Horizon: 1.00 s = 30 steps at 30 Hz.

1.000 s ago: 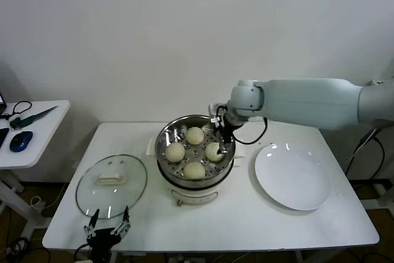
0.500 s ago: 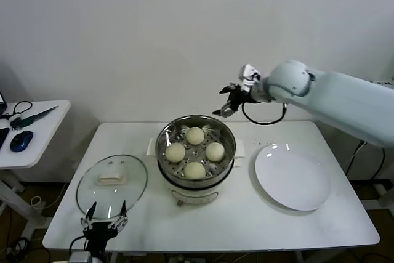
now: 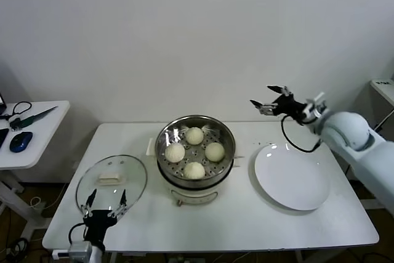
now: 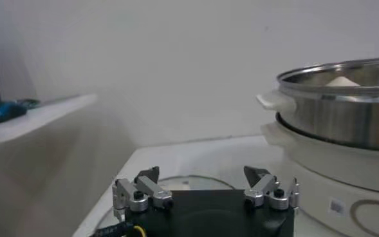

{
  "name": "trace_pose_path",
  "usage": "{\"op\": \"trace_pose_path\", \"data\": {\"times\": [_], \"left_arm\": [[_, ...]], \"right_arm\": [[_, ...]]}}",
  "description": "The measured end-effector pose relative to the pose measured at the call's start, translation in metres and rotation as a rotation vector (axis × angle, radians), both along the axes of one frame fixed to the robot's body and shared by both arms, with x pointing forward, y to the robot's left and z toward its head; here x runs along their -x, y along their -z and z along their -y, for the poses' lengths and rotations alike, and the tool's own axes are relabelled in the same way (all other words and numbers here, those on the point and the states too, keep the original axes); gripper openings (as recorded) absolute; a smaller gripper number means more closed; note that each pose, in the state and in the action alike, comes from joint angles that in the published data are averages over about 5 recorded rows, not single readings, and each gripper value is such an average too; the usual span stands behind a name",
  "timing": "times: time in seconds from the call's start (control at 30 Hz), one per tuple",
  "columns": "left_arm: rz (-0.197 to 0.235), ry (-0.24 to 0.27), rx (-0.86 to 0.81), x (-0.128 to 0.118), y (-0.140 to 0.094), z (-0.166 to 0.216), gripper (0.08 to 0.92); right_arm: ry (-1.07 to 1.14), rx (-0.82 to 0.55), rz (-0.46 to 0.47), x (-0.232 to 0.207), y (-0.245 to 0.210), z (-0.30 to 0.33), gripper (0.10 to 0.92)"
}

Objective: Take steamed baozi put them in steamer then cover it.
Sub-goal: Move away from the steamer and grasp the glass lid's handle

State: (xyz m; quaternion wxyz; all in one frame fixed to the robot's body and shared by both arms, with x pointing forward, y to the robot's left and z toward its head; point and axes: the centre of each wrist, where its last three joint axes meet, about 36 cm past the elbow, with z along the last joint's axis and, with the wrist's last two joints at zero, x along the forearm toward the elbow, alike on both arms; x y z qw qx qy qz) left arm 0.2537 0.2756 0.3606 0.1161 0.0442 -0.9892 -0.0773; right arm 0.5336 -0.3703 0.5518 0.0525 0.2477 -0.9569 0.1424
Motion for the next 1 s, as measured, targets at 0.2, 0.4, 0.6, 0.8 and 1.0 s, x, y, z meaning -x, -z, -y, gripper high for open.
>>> {"op": "trace_pose_path", "data": {"times": [0.2,0.4,0.6,0.8,1.0], "left_arm": [[0.040,0.002,-0.145,-0.003,0.001,-0.004,0.823],[0.082,-0.014,-0.422,-0.005,0.002,-0.016,0.823],[0.084,0.028,-0.757,-0.006,0.012,-0.032,0.823],[0.080,0.082,-1.064,-0.013,0.038,-0.046,0.823],[0.066,0.138,-1.294,-0.025,0.072,-0.058,0.823]], "right_arm": [[0.140,-0.155,0.062,0.054,0.083,0.033,0.823],[0.276,-0.222,0.040,0.137,0.177,0.044,0.823],[0.364,-0.247,0.030,0.202,0.235,0.033,0.823],[0.401,-0.263,0.030,0.242,0.268,0.009,0.823],[0.426,-0.270,0.028,0.269,0.284,-0.010,0.823]]}}
